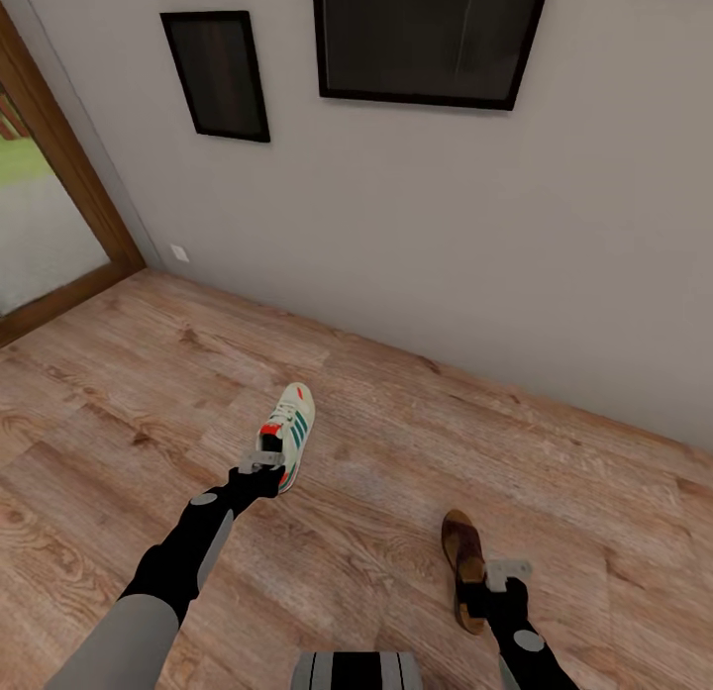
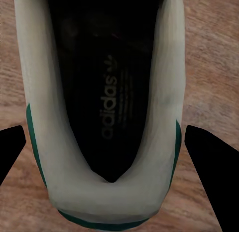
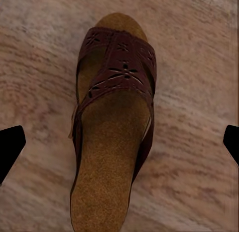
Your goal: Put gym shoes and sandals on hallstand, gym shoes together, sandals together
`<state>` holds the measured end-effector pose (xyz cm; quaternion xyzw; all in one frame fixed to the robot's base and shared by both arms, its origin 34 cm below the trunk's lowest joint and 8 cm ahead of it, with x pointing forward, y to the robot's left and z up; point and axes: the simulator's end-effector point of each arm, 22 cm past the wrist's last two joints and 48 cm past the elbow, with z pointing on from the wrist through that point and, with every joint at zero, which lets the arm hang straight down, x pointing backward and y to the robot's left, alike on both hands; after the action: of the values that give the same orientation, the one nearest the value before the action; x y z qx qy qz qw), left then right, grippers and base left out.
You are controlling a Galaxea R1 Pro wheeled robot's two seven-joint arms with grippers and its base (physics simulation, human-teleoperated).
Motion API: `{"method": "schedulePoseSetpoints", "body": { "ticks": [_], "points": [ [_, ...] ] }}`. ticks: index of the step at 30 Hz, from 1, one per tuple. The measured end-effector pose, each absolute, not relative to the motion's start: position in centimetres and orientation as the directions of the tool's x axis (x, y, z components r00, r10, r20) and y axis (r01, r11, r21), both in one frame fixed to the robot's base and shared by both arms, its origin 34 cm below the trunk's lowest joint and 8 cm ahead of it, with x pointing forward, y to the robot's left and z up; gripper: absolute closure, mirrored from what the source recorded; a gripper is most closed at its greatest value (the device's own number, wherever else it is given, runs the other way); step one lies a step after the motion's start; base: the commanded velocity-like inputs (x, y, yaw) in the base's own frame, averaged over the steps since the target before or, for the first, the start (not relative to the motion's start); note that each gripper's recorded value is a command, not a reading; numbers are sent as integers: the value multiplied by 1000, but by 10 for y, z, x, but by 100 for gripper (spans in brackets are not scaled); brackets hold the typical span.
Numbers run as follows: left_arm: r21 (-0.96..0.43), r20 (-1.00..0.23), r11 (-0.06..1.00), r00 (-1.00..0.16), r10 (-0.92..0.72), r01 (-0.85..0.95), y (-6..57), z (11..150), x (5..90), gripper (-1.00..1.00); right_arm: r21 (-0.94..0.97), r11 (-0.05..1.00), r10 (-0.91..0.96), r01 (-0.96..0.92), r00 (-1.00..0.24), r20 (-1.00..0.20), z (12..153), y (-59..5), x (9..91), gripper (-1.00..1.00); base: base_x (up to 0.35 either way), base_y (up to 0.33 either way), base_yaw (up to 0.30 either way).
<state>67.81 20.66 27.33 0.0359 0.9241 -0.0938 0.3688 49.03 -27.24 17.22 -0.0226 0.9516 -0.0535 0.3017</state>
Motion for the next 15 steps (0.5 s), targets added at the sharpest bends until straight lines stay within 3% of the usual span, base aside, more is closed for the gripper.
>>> {"method": "schedulePoseSetpoints", "body": {
  "ticks": [15],
  "points": [
    [-151, -671, 980, -741, -5, 130, 206, 259, 673, 100, -120, 993, -79, -13, -824, -561, 164, -276, 487, -100, 0, 0, 0]
  ]
}}
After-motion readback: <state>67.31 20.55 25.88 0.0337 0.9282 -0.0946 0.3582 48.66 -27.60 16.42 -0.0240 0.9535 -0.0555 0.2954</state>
